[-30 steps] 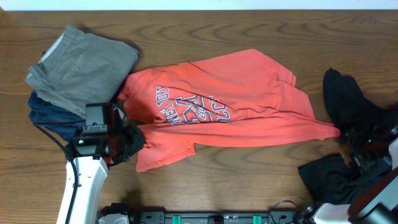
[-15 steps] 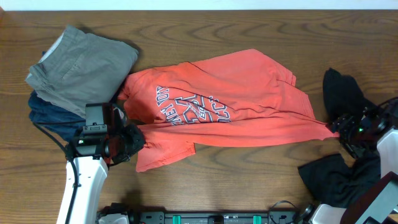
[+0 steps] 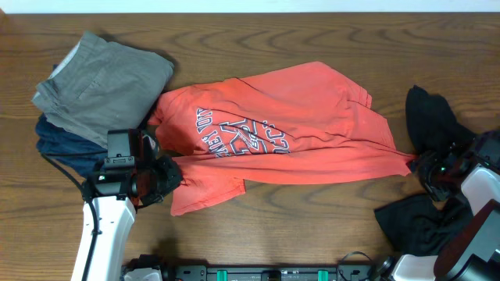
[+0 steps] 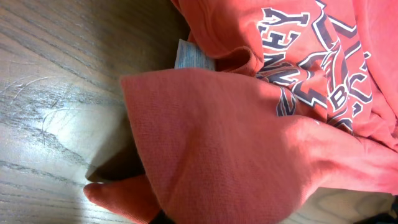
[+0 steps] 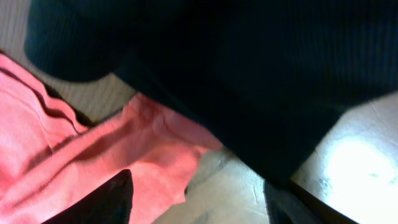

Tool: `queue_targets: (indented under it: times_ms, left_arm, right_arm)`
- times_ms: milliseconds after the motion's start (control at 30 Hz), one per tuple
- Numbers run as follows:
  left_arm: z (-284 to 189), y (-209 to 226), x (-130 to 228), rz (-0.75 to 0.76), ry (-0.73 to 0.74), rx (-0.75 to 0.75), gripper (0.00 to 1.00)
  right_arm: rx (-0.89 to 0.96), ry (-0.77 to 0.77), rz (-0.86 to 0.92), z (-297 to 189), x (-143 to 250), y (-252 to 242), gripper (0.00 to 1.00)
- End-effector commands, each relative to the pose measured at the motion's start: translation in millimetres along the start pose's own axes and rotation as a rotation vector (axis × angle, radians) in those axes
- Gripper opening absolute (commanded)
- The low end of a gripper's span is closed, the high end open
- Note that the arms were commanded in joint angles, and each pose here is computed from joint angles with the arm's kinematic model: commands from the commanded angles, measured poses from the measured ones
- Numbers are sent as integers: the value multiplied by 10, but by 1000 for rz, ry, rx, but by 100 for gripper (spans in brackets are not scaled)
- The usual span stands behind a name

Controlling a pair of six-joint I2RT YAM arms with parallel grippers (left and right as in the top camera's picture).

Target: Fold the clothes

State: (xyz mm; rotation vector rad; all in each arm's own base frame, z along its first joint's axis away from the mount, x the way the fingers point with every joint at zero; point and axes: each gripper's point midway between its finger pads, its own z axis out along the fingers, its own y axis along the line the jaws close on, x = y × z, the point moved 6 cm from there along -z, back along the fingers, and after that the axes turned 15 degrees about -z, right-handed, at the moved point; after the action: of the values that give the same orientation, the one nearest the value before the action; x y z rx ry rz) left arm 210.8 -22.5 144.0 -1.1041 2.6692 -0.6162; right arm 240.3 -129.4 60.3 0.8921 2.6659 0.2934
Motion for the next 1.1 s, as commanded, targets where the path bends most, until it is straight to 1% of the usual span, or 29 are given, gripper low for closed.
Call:
queue_targets:
  times_ms: [0, 100, 233, 300, 400, 500, 600, 667, 700, 767, 867, 933, 1067]
  left_arm:
    - [8, 26, -22, -10, -9, -13, 10]
    - [8, 27, -22, -11, -8, -13, 10]
    - [8, 27, -22, -10, -8, -13, 10]
    - [8, 26, -22, -10, -9, -13, 10]
    - [8, 27, -22, -10, -8, -13, 10]
    - [8, 27, -22, -11, -8, -13, 10]
    - [8, 26, -22, -10, -9, -13, 10]
    - [8, 26, -22, -10, -9, -13, 11]
    - [8, 27, -22, -10, -8, -13, 10]
    - [8, 27, -22, -10, -8, -13, 10]
    - [8, 26, -22, -10, -9, -13, 10]
    - [8, 27, -22, -10, -8, -13, 10]
    - [8, 26, -22, -10, -9, -13, 10]
  right_arm:
    - [-12, 7, 22, 61, 20, 16, 64]
    - [-11, -12, 27, 64, -17, 15, 61]
    - [-11, -13, 34, 87, -21, 8, 52]
    - [-10, -4, 37, 111, -12, 1, 50]
    - [-8, 13, 42, 154, 10, -13, 41]
    - [-7, 24, 45, 185, 22, -23, 40]
    - [-6, 24, 45, 199, 19, -29, 35]
    - [-4, 19, 44, 199, 11, -32, 34]
    - [-4, 17, 43, 199, 6, -30, 35]
    - [-5, 12, 50, 200, -3, -29, 41]
    - [-5, 13, 49, 199, -1, -30, 41]
    - [2, 12, 49, 200, -3, -37, 39]
    - [37, 8, 49, 199, -6, -76, 26]
